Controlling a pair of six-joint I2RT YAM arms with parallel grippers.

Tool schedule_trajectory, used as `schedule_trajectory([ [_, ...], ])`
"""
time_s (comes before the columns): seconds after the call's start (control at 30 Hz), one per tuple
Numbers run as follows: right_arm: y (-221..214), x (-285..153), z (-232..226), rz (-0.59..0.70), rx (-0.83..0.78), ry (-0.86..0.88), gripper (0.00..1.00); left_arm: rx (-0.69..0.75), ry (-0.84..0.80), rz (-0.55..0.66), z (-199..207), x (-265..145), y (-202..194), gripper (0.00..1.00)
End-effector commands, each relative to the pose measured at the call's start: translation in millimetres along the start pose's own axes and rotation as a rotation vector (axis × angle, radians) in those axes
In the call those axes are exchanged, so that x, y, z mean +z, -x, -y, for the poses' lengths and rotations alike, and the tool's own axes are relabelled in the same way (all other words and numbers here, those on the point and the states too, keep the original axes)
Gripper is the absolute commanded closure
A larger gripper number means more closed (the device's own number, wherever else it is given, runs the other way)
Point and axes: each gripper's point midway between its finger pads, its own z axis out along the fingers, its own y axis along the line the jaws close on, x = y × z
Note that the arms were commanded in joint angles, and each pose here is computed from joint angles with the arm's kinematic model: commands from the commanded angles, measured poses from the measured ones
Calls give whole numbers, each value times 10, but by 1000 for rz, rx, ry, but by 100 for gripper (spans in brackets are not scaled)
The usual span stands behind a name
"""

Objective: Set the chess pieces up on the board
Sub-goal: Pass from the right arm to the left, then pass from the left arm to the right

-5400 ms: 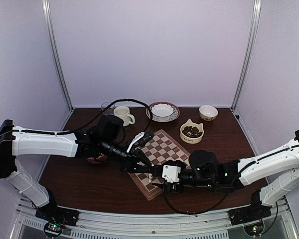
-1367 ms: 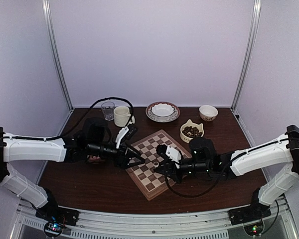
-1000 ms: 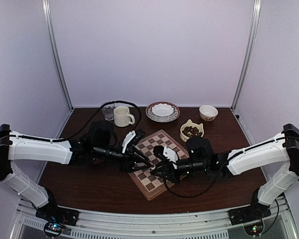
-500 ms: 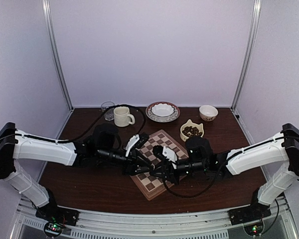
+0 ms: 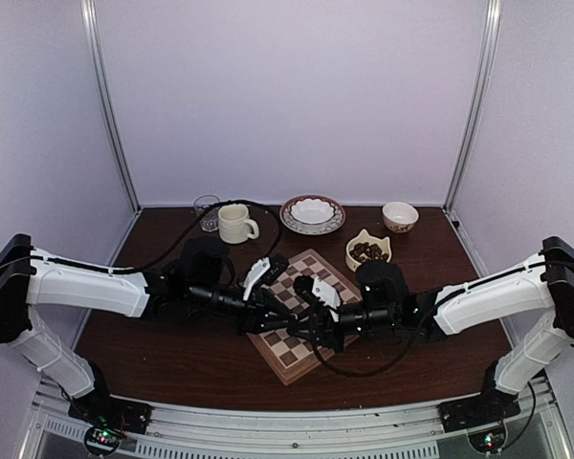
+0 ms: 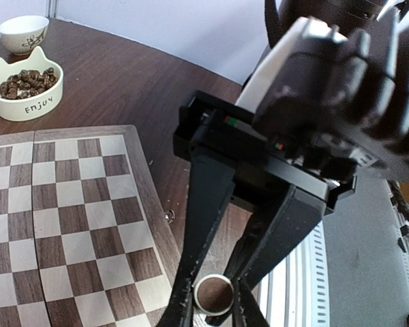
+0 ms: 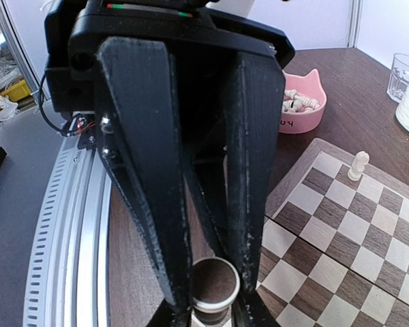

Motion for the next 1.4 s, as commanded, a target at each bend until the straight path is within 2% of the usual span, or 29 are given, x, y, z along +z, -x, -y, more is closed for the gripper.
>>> schedule_trajectory([
  [0.0, 159, -15, 50, 57, -10, -32, 73, 20, 5, 52, 9, 14, 185, 89],
  [0.07, 206, -74, 64, 86, -20, -50, 58, 10, 17, 64, -6, 5, 206, 90],
  [0.23, 285, -180, 29, 141, -15, -51, 32, -20, 51, 97, -49, -31, 283, 94],
  [0.33, 346, -253, -3, 177, -18, -46, 26, -50, 90, 127, -102, -57, 377, 94],
  [0.5, 431, -486, 88, 245, -26, -148, 17, -162, 186, 192, -261, -126, 506, 93],
  [0.7, 601, -848, 258, 359, 15, -307, 13, -284, 122, 328, -161, -204, 833, 91],
  [0.87, 730, -995, 200, 402, 8, -304, 16, -390, 34, 435, -62, -257, 1113, 92],
  [1.0, 780, -1177, 190, 405, -46, -350, 23, -497, -4, 432, -63, -187, 1173, 92],
  [1.17, 749, -1331, 197, 397, -112, -403, 25, -603, -12, 437, -124, -130, 1121, 92],
  [1.37, 716, -1288, 168, 363, -174, -408, 26, -737, -79, 457, -154, -34, 1091, 91],
])
